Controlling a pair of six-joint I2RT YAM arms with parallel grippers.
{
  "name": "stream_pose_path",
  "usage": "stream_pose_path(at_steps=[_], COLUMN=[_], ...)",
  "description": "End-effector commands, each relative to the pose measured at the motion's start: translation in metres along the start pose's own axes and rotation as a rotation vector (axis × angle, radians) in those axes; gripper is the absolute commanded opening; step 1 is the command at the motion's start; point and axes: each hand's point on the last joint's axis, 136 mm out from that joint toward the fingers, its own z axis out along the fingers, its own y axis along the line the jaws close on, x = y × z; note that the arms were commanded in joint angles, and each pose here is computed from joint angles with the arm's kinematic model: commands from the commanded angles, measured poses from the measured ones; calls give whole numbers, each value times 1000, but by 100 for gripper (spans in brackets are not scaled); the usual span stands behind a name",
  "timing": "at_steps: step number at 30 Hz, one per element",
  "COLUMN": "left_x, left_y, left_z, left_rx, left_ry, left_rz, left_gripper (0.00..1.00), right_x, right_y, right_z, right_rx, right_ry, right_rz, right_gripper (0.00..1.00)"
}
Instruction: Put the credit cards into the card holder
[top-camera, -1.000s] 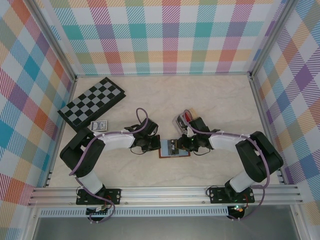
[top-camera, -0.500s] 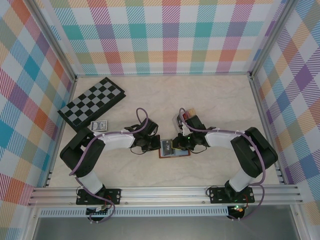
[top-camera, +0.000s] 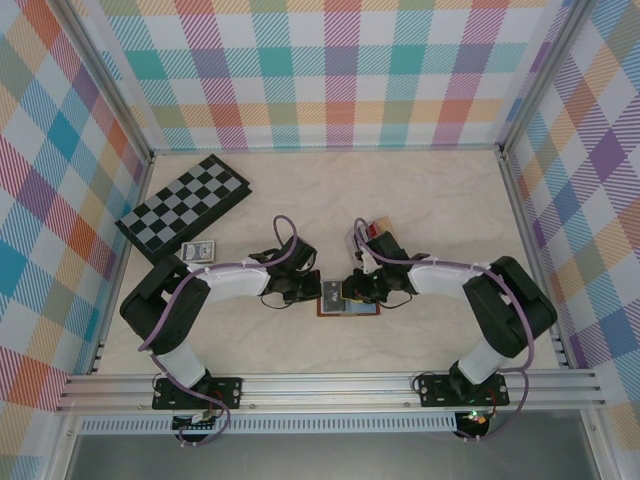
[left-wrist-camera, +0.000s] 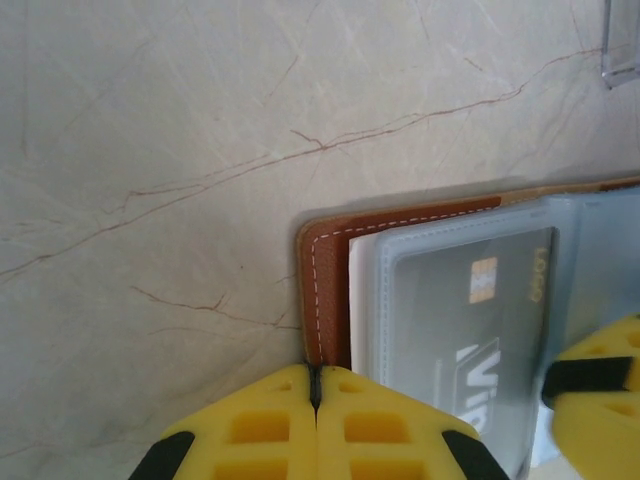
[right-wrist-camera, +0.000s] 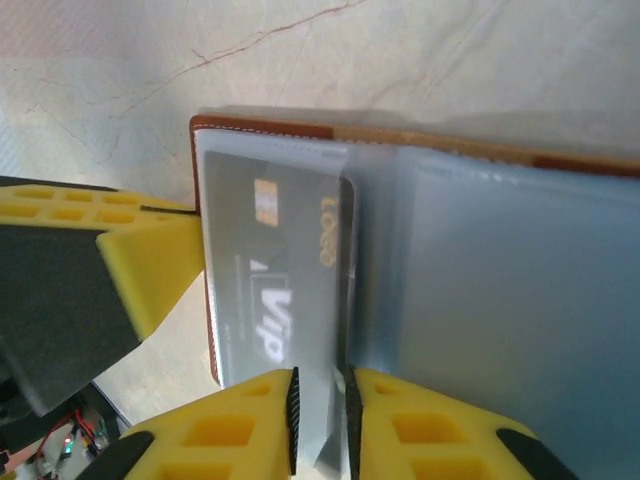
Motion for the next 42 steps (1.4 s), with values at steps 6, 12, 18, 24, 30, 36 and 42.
stream_pose_path(at_steps=[6,12,18,24,30,36,42], left_x=[9,2,-17,-55,-101,-123,-127], left_y=[12,8,-13,-63,-88,-97,-83], left_z=[-3,-28,-59,-58,-22,12,30], left_rx=[-89,-105,-68,44,63,71,13], left_ry=[40,-11,-99,-111,-84,-44,-36], left_rz=[75,82,86,50,-61,-118,-152], left_gripper=[13,35,44,52,58,60,52], right_x=[2,-1,-36,-86,-123,-139,-149], right_y=[-30,-31,-9,-23,-37,-28,-39], right_z=[-30,-42,-106,-147,-146,-135,-140], right_rx=[244,288,388,404,440,407,500], right_ry=[-38,-65,-260,-333,-267,-209,-207], right_rz=[-61,-55,-167,-157,-146,-186,-176], right_gripper=[23,22,31,43,44,42,40])
